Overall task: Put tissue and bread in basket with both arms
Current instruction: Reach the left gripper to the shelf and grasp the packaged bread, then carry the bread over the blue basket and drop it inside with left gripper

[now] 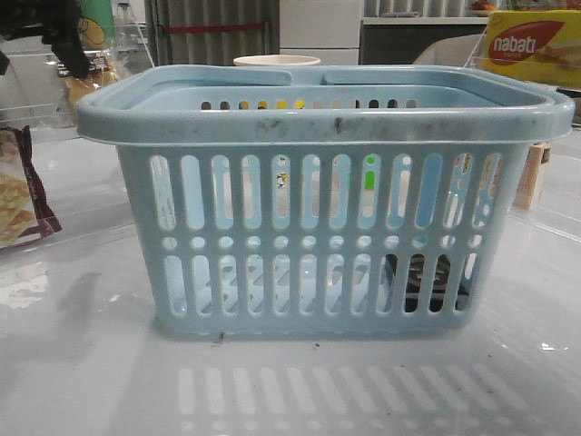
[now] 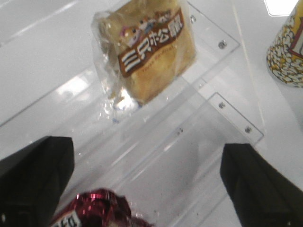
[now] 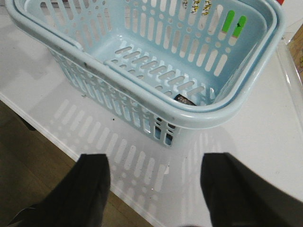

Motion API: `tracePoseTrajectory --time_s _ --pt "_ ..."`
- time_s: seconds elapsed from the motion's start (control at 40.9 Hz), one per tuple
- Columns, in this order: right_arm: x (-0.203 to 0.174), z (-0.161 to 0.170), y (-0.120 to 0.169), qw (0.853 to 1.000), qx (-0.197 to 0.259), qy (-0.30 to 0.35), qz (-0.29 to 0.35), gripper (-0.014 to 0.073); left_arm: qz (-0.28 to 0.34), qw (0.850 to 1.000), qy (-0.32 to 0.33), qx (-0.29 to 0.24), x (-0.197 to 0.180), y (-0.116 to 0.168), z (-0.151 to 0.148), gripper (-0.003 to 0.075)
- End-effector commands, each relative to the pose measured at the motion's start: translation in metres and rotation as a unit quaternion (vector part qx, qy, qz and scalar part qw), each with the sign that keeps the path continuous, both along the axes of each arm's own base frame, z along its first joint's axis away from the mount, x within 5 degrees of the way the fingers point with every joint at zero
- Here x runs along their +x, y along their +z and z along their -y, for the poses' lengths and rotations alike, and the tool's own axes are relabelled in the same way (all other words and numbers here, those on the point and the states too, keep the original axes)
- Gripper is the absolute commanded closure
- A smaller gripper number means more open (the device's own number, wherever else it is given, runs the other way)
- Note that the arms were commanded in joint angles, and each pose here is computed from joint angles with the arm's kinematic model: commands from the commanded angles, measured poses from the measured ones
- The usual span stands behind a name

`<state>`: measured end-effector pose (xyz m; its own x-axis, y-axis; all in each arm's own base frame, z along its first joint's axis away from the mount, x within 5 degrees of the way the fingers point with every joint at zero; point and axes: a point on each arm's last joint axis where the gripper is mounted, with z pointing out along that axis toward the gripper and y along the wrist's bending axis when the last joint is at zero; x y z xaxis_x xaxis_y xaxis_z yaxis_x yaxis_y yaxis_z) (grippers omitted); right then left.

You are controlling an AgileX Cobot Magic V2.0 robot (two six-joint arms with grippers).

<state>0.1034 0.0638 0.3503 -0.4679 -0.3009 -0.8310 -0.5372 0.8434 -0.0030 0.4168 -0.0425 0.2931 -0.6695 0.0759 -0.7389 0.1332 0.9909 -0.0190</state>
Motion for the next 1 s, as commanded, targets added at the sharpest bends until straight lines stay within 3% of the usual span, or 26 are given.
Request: tracePoseTrajectory --time_s 0.0,0.269,0.636,0.783,0.905,0.979 --pt "0.002 0.0 0.014 0.999 0.015 0.0 0.044 0.0077 0.089 0.996 0.007 -0.014 0.016 0.034 0.0 0.0045" --pt "0.002 0.0 0.014 0.999 0.015 0.0 0.044 0.0077 0.123 0.992 0.016 -0.015 0.055 0.014 -0.001 0.0069" --pt "0.002 0.0 0.014 0.999 0.015 0.0 0.044 0.0077 0.165 0.986 0.021 -0.016 0.063 0.015 -0.002 0.0441" --pt "0.002 0.0 0.014 0.999 0.015 0.0 0.044 0.0077 0.151 0.988 0.018 -0.016 0.056 0.024 -0.002 0.0554" --pt "0.002 0.0 0.013 0.999 0.014 0.0 0.043 0.0077 0.143 0.989 0.015 -0.02 0.039 0.048 -0.003 0.063" --pt "0.002 0.0 0.013 0.999 0.014 0.0 0.043 0.0077 0.137 0.99 0.012 -0.022 0.025 0.067 -0.003 0.063"
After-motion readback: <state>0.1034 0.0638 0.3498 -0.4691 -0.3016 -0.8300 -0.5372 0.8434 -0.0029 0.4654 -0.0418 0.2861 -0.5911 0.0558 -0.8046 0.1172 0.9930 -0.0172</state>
